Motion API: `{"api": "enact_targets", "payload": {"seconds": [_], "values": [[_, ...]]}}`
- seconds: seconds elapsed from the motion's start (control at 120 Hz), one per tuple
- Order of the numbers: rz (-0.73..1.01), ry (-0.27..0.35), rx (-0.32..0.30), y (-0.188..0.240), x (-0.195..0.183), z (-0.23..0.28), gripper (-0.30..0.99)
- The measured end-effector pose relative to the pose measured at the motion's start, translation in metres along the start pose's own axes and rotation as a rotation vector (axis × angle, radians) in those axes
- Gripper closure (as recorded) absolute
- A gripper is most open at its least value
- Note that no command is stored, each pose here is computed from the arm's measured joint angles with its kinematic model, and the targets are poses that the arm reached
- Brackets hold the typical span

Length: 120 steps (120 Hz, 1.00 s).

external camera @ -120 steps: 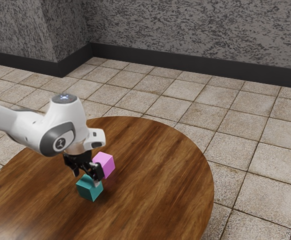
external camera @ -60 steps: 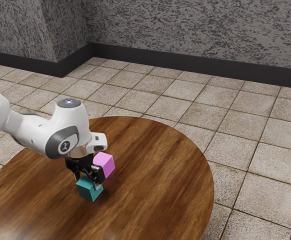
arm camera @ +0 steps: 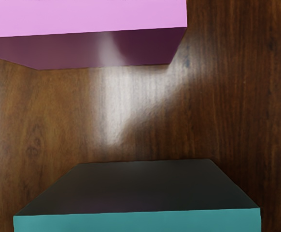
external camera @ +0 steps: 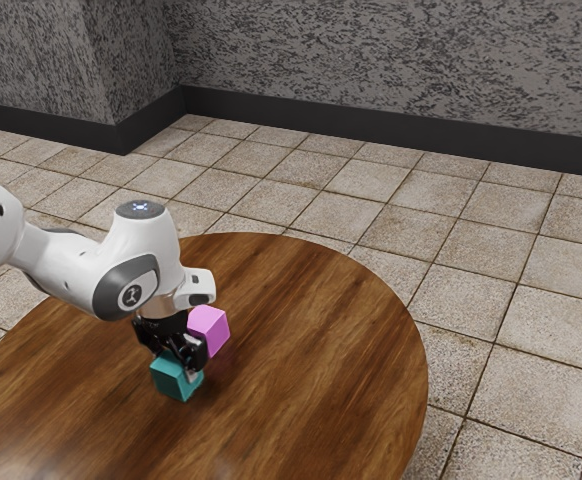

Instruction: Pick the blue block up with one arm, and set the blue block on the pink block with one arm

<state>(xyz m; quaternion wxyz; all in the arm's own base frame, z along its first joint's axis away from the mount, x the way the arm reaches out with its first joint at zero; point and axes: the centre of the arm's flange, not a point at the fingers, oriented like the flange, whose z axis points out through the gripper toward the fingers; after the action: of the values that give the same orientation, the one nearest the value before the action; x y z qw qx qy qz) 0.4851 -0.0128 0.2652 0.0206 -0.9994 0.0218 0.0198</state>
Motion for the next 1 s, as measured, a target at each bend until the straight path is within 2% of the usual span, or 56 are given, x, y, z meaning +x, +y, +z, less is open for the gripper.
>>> {"api": "enact_targets", "payload": {"seconds": [0.317,0.75,1.0], "values": [[-0.003,0.019,0.003,0.000,0.001,-0.010,0.31],[-0.013,0.113,0.001,-0.001,0.015,-0.097,0.30],[-0.024,0.083,0.008,-0.006,0.036,-0.104,0.30]]}}
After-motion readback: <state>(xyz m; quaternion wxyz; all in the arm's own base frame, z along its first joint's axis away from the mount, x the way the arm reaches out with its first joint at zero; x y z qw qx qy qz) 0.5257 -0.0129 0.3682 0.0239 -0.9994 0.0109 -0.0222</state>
